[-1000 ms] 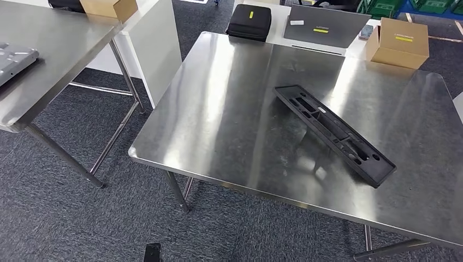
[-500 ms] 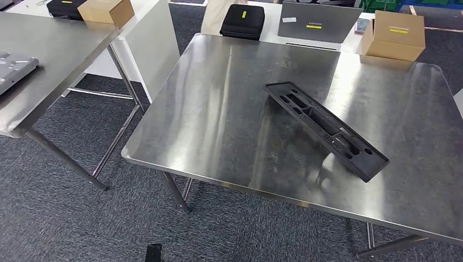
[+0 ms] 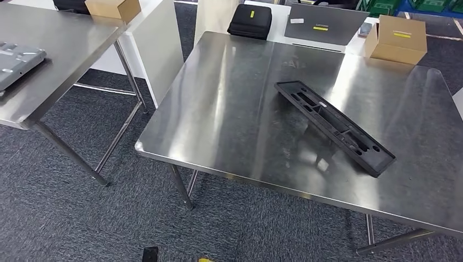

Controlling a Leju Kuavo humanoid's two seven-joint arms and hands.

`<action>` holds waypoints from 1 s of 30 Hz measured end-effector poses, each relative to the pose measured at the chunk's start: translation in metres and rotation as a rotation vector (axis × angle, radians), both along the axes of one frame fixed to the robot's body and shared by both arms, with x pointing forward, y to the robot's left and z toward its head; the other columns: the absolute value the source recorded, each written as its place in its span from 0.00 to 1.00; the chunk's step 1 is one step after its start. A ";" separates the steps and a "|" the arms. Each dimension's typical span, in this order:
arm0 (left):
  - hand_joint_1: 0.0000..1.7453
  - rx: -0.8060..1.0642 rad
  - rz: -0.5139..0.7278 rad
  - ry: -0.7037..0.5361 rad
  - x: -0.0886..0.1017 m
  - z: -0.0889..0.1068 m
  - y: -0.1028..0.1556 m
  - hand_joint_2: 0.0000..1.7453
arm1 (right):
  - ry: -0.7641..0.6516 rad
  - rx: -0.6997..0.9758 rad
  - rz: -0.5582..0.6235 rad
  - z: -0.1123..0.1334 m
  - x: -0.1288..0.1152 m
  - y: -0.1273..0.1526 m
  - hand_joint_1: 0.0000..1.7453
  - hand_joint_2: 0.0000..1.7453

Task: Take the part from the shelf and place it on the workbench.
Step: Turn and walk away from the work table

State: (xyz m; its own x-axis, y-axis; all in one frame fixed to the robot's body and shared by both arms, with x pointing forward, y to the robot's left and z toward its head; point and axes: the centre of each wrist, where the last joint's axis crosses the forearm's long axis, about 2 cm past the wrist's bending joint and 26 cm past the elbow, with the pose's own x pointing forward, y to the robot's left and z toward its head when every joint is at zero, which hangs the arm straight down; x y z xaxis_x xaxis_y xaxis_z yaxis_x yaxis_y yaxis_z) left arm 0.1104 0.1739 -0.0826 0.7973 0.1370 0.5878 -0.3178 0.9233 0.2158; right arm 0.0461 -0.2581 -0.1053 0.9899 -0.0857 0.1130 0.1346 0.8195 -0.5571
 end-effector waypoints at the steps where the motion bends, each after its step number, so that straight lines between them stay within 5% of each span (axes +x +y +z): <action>1: 0.00 0.004 -0.002 0.002 -0.001 0.000 0.000 0.00 | -0.001 0.001 0.001 0.000 0.000 0.000 0.00 0.00; 14: 0.00 0.081 -0.071 0.075 -0.037 -0.016 0.043 0.00 | -0.004 0.015 0.023 0.000 -0.002 0.001 0.00 0.00; 30: 0.00 0.115 -0.059 0.129 -0.049 -0.023 0.080 0.00 | -0.008 0.023 0.035 -0.001 -0.004 0.003 0.00 0.00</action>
